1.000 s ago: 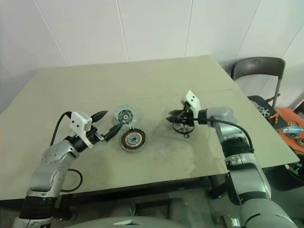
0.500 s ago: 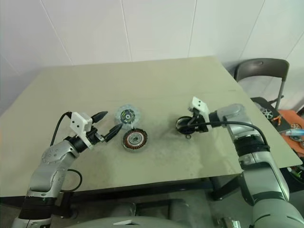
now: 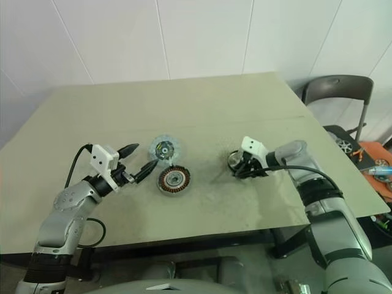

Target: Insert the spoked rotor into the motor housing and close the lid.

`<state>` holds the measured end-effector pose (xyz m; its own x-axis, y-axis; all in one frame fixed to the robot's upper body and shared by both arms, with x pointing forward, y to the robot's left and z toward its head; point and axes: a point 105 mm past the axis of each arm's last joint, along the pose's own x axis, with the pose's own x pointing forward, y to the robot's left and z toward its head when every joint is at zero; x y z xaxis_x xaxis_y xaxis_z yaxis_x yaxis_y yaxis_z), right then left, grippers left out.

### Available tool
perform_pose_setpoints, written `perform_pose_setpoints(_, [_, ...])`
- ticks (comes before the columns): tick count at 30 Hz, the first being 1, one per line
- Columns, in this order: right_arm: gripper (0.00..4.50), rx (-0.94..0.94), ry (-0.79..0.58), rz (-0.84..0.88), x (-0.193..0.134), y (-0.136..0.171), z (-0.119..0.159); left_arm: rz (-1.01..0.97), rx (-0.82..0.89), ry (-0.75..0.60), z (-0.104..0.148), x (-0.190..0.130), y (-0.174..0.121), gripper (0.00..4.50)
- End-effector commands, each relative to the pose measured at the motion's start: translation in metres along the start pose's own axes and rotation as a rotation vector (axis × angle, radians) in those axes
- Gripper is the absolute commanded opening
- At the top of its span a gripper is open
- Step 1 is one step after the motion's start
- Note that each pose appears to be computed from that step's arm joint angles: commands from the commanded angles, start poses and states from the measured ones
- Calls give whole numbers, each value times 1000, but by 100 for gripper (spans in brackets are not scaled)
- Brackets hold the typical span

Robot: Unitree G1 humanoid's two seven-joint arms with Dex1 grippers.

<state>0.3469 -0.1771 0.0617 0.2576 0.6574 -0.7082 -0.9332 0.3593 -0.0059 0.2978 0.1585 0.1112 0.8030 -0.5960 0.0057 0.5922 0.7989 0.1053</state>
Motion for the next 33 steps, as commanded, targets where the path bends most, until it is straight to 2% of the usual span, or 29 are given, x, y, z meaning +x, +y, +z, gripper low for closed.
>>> perform_pose_setpoints(1, [57, -44, -59, 2, -4, -2, 19, 11, 35, -41, 15, -3, 5, 450])
perform_pose_setpoints(3, [3, -43, -98, 16, -4, 0, 26, 12, 36, -40, 15, -4, 5, 450])
perform_pose_setpoints(10, [3, 49, -449, 102, -15, 7, 84, 9, 37, -38, 15, -4, 5, 450])
perform_pose_setpoints(14, [3, 335, -759, 123, -26, -6, 115, 9, 39, -37, 14, -4, 6, 450])
perform_pose_setpoints(15, [3, 420, -802, 105, -25, -14, 116, 10, 39, -37, 14, -4, 6, 450])
perform_pose_setpoints(18, [3, 806, -841, -49, -2, -45, 89, 12, 40, -34, 12, -4, 7, 450])
perform_pose_setpoints(21, [3, 1050, -829, -109, 21, -51, 65, 16, 43, -31, 10, -6, 9, 450])
perform_pose_setpoints(25, [3, 1305, -890, -50, 37, -48, 59, 21, 47, -27, 7, -8, 12, 450])
perform_pose_setpoints(28, [3, 1393, -922, -4, 42, -44, 60, 22, 50, -26, 7, -8, 13, 450])
perform_pose_setpoints(33, [3, 1374, -949, 69, 42, -39, 74, 25, 54, -24, 5, -10, 15, 450])
